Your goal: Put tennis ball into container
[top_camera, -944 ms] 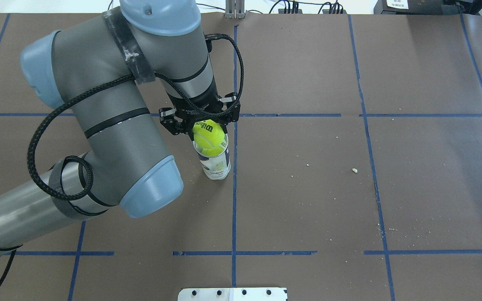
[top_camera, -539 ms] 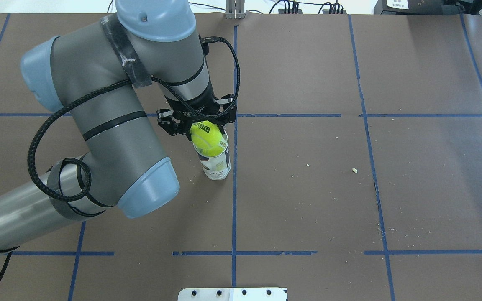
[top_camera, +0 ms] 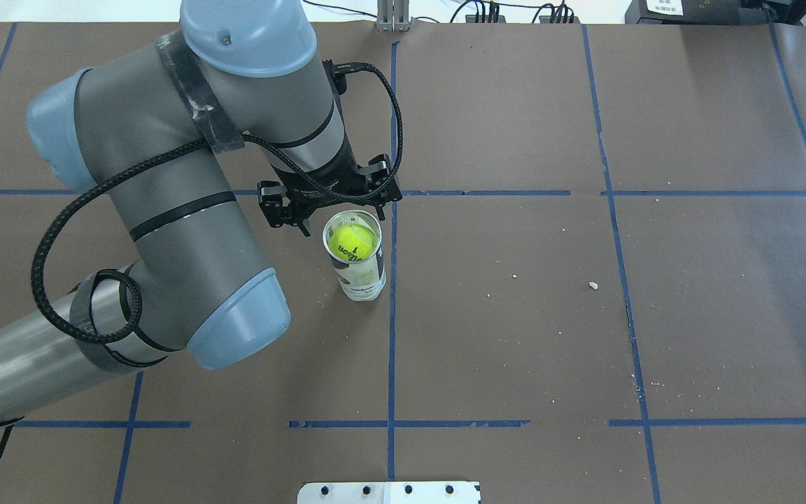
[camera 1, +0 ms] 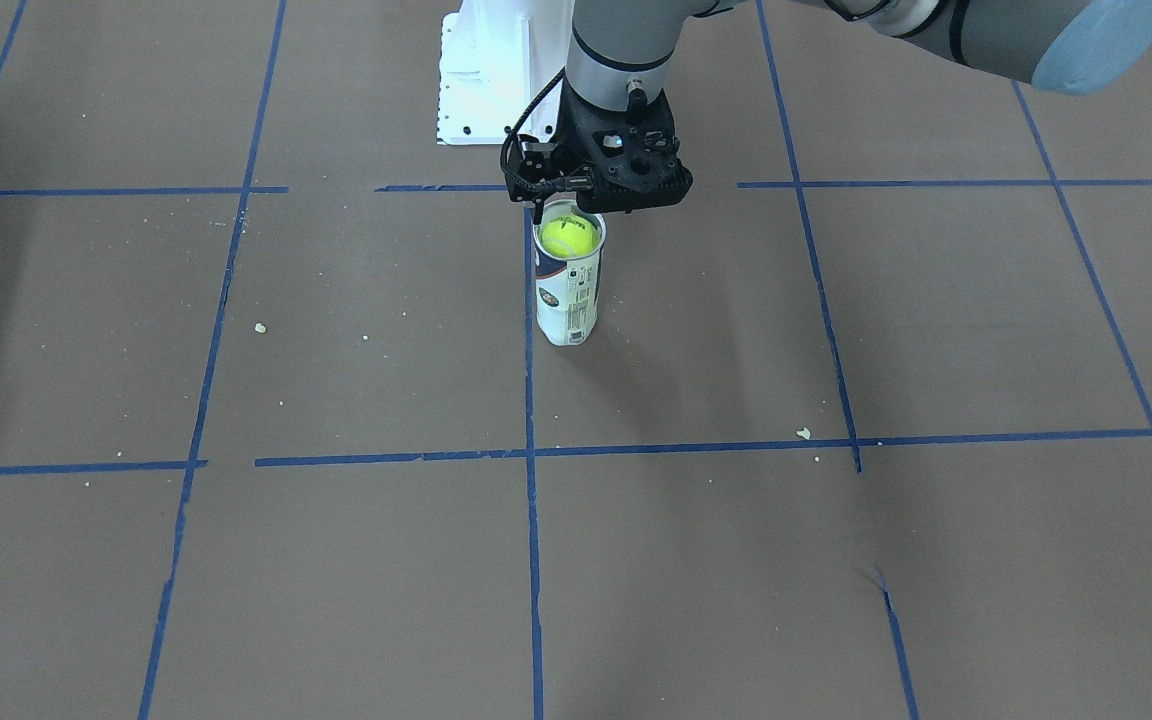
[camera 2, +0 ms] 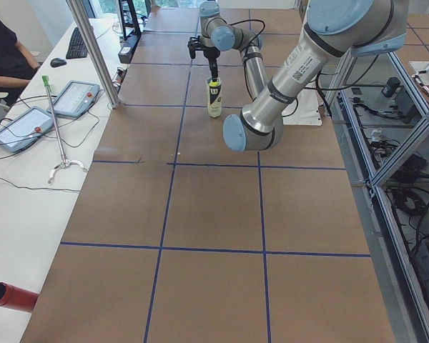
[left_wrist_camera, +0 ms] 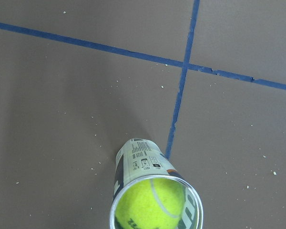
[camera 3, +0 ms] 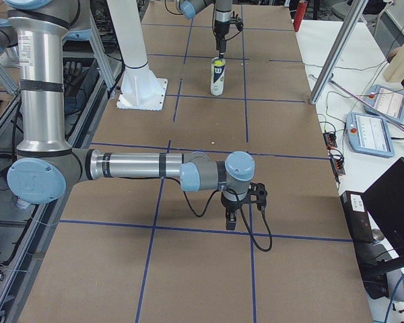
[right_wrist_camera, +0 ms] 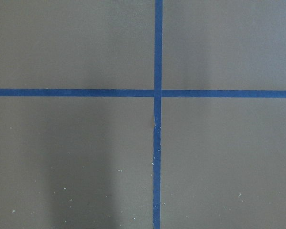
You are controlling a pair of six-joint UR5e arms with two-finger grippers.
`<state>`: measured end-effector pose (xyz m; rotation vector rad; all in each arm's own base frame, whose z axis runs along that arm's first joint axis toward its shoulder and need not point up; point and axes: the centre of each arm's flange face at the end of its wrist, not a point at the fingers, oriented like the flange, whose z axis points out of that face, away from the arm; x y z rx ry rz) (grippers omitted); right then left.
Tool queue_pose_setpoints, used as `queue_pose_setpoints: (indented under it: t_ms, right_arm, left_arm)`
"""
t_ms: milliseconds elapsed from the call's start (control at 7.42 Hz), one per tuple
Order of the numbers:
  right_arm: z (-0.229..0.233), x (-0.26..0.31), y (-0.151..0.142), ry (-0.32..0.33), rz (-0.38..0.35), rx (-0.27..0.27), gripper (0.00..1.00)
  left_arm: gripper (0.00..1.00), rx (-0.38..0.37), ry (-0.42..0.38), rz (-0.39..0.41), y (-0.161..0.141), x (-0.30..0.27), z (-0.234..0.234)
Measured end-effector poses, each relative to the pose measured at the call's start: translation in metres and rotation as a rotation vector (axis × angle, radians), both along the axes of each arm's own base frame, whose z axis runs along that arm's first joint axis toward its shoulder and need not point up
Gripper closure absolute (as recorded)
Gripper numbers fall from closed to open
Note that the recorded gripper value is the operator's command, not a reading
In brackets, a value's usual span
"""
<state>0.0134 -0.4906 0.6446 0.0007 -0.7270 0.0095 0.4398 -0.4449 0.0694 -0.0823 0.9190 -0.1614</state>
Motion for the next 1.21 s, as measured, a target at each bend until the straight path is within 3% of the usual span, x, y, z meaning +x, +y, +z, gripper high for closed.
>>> queue_pose_setpoints:
  t_ms: [270, 539, 809, 1079, 1213]
  right_arm:
    - [0.0, 0.0, 0.0, 0.0, 0.0, 0.001, 0.0]
    - [0.0, 0.0, 0.0, 0.0, 0.0, 0.0, 0.0]
    - [0.0, 0.0, 0.0, 0.0, 0.0, 0.0, 0.0]
    - [0.0, 0.0, 0.0, 0.0, 0.0, 0.0, 0.0]
    - [0.0, 0.0, 0.0, 0.0, 0.0, 0.0, 0.0]
  left_arm:
    - [0.0, 0.053, 0.033, 0.005, 0.013, -0.029, 0.003]
    - [0.0, 0.234, 0.008, 0.077, -0.005, -0.076, 0.035]
    - [0.0, 0.409, -0.079, 0.165, -0.092, -0.143, 0.116]
    - [0.0, 0.466, -0.122, 0.211, -0.166, -0.25, 0.255]
    - [0.0, 0.481, -0.148, 0.212, -0.178, -0.311, 0.32]
